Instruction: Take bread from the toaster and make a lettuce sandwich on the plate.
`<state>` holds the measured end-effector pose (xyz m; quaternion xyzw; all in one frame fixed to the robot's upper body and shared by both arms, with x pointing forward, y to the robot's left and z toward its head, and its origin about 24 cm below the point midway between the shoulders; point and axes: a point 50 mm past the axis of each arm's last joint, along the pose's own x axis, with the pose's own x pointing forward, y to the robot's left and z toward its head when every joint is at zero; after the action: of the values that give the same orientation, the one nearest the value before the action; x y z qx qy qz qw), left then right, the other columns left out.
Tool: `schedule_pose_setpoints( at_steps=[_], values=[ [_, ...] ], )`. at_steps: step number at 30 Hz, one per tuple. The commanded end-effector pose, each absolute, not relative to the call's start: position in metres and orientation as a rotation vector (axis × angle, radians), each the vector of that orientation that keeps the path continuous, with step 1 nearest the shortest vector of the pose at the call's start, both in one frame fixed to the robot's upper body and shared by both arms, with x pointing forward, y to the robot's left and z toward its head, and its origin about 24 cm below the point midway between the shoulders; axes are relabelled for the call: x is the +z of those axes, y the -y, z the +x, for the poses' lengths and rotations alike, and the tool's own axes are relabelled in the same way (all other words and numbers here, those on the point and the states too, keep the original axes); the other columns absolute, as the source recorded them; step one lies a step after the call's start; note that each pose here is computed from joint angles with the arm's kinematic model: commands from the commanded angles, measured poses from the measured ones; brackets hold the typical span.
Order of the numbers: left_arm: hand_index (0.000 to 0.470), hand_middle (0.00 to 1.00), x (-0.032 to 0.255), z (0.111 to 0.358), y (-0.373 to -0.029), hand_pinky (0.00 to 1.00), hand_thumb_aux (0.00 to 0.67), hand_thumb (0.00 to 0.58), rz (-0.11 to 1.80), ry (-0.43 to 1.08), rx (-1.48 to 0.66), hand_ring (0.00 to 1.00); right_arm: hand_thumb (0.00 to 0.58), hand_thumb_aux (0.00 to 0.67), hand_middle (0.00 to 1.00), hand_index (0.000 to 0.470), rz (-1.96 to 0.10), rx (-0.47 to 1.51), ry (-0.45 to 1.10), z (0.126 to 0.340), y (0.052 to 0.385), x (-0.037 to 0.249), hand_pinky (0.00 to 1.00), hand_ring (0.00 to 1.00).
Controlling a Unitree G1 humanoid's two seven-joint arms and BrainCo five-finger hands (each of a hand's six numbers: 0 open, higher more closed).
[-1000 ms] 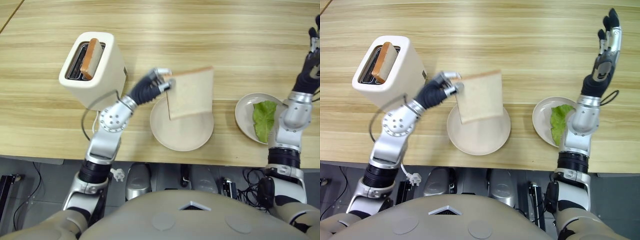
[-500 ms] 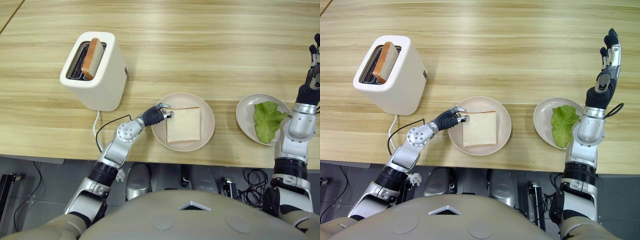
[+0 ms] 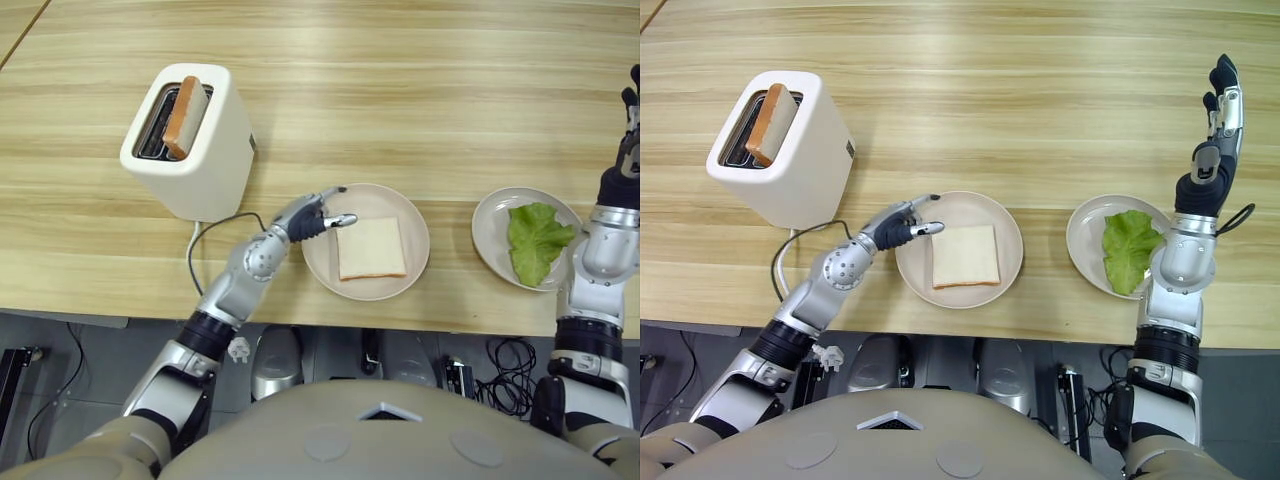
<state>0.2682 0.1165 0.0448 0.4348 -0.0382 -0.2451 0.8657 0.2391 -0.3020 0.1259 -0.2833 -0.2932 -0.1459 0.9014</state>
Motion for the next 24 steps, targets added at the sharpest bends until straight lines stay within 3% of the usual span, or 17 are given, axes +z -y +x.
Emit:
schedule_pose_setpoints(
  at_steps=[1, 8, 13, 19, 24],
  values=[
    [0.000, 0.00, 0.063, 0.269, -0.126, 0.00, 0.000, 0.000, 0.915, 0.106, -0.497, 0.00, 0.000, 0.000, 0.00, 0.000, -0.676, -0.296, 0.577, 0.233, 0.310, 0.118, 0.00, 0.00],
    [0.000, 0.00, 0.078, 0.266, -0.146, 0.00, 0.000, 0.000, 0.922, 0.096, -0.448, 0.00, 0.000, 0.000, 0.00, 0.000, -1.070, -0.204, 0.535, 0.216, 0.333, 0.101, 0.00, 0.00],
    [0.000, 0.00, 0.074, 0.261, -0.147, 0.00, 0.000, 0.000, 0.835, 0.084, -0.422, 0.00, 0.000, 0.000, 0.00, 0.000, -1.428, -0.116, 0.407, 0.207, 0.356, 0.073, 0.00, 0.00],
    [0.000, 0.00, 0.068, 0.258, -0.145, 0.00, 0.000, 0.000, 0.807, 0.061, -0.415, 0.00, 0.000, 0.000, 0.00, 0.000, -1.646, 0.008, 0.245, 0.193, 0.374, 0.037, 0.00, 0.00],
    [0.000, 0.00, 0.063, 0.256, -0.144, 0.00, 0.000, 0.000, 0.795, 0.043, -0.430, 0.00, 0.000, 0.000, 0.00, 0.000, -1.676, 0.011, 0.161, 0.186, 0.382, 0.026, 0.00, 0.00]
  ],
)
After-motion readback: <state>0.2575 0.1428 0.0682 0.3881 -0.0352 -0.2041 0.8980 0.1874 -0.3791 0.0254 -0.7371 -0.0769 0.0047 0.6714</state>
